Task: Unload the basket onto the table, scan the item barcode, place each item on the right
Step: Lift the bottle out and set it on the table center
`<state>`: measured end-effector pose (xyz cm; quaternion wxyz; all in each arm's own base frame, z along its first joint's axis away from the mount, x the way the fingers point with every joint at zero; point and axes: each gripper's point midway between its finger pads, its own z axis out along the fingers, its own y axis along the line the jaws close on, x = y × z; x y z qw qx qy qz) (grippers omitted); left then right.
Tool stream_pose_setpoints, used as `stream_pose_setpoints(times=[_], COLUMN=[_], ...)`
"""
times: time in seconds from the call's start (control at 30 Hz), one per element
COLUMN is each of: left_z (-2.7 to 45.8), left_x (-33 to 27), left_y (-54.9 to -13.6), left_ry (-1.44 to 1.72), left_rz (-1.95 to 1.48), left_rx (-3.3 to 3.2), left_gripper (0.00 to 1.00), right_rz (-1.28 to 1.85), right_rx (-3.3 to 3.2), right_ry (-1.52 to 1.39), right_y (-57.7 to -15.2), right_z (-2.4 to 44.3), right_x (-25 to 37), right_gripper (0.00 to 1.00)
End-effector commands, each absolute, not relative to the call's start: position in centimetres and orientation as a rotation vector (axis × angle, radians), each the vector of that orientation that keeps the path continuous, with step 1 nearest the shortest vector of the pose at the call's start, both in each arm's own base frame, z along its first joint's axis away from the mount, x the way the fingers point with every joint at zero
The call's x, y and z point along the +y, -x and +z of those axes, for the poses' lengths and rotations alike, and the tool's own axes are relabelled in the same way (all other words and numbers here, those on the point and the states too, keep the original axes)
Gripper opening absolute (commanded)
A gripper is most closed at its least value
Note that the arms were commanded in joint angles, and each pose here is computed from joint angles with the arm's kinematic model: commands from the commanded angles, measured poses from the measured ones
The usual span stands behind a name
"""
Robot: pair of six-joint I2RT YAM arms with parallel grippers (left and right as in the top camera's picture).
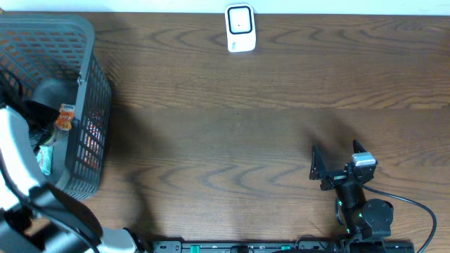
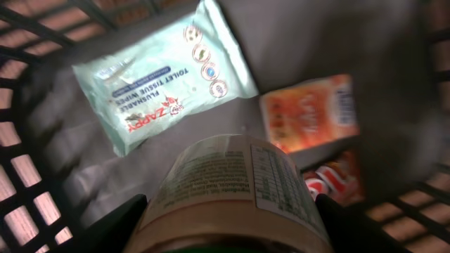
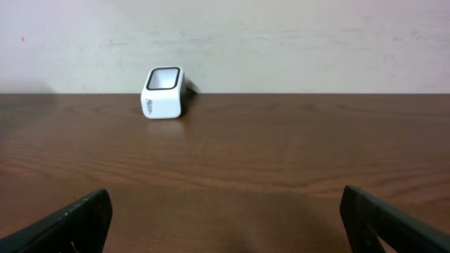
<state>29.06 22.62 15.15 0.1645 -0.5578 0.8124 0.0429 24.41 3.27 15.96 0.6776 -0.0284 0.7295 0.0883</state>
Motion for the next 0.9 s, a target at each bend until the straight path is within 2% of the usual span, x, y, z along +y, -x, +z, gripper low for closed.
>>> stream_pose_setpoints(times=[0.0,0.23,0.4,0.5,0.67,0.87], left_z=[19.3,29.9,38.2,40.5,40.0,33.3], left_x=[21.8,17.7,12.3,8.7,2.3,-4.1], left_y=[-29.1,-29.5,-29.7,-29.6,-30.8,-33.4], left_ry=[1.521,1.24,0.966,0.887,0.769,0.824], left_rz=[0.066,-0.173,-0.385,-0.492,-0.628,-0.57], left_rx=[2.219,1.963,1.776,1.737,1.835,2.059], left_gripper=[0.68,0.69,0.68,0.69,0.68,0.69], right_rz=[0.192,0.192,0.192,0.192,0.192,0.192], right_rx=[1.64,1.64,1.639,1.64,1.64,1.639], right_ry=[0.073,0.073,0.073,0.073,0.073,0.073], right_y=[-24.4,-24.4,-24.4,-24.4,-24.4,-24.4], right_z=[15.9,15.9,15.9,15.9,15.9,15.9], right_x=[3.3,3.3,3.4,3.3,3.3,3.3], right_gripper=[0.99,0.99,0.99,0.99,0.99,0.99])
